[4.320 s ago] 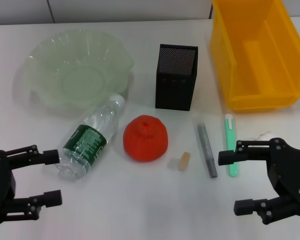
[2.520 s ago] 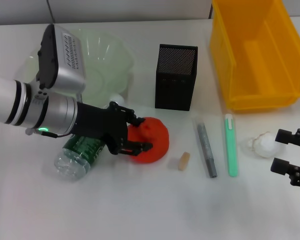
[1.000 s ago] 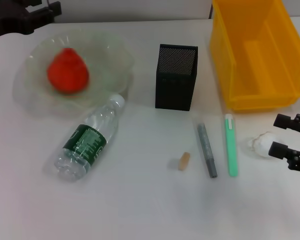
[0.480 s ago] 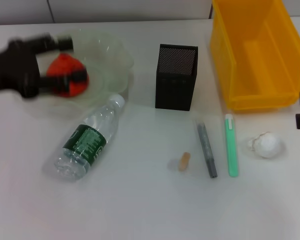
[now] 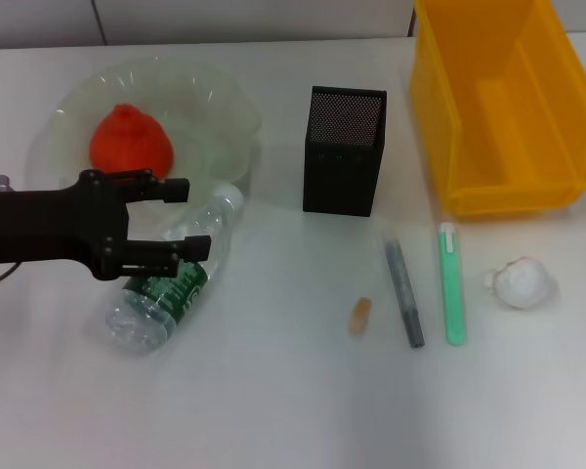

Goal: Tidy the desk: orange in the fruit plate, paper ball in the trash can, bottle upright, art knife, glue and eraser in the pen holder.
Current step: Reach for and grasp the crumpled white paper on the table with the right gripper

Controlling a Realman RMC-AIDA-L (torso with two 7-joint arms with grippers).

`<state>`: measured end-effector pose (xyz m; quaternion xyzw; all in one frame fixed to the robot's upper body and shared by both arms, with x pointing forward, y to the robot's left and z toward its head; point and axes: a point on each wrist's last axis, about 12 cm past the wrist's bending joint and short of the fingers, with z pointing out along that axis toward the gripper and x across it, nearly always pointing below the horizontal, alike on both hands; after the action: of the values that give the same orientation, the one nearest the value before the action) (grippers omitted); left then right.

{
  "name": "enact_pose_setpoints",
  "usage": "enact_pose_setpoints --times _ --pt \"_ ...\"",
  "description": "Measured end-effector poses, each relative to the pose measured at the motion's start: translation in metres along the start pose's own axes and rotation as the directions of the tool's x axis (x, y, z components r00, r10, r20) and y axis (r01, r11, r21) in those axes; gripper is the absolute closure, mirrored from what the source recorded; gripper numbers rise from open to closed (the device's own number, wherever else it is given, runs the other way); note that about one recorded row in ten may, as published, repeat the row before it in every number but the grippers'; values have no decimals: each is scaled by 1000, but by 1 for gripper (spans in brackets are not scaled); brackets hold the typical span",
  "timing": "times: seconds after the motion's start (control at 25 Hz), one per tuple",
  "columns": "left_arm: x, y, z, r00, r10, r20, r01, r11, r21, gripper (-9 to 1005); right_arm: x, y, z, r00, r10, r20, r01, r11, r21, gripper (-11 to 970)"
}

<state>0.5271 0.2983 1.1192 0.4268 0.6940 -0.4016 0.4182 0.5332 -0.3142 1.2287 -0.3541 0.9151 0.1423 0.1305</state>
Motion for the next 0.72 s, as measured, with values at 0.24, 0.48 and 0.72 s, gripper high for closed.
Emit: enact_pose_setpoints --times 0.24,0.48,0.72 --pt "3 0 7 1000 -13 -3 13 1000 12 173 -24 -1 43 996 -37 -82 41 998 41 142" --pt "4 -1 8 1000 -16 -4 16 1000 15 174 -44 -2 85 989 -80 -125 86 996 39 163" --pt "8 -3 7 1000 -27 -3 27 1000 12 174 -53 2 113 981 -120 -152 120 993 -9 293"
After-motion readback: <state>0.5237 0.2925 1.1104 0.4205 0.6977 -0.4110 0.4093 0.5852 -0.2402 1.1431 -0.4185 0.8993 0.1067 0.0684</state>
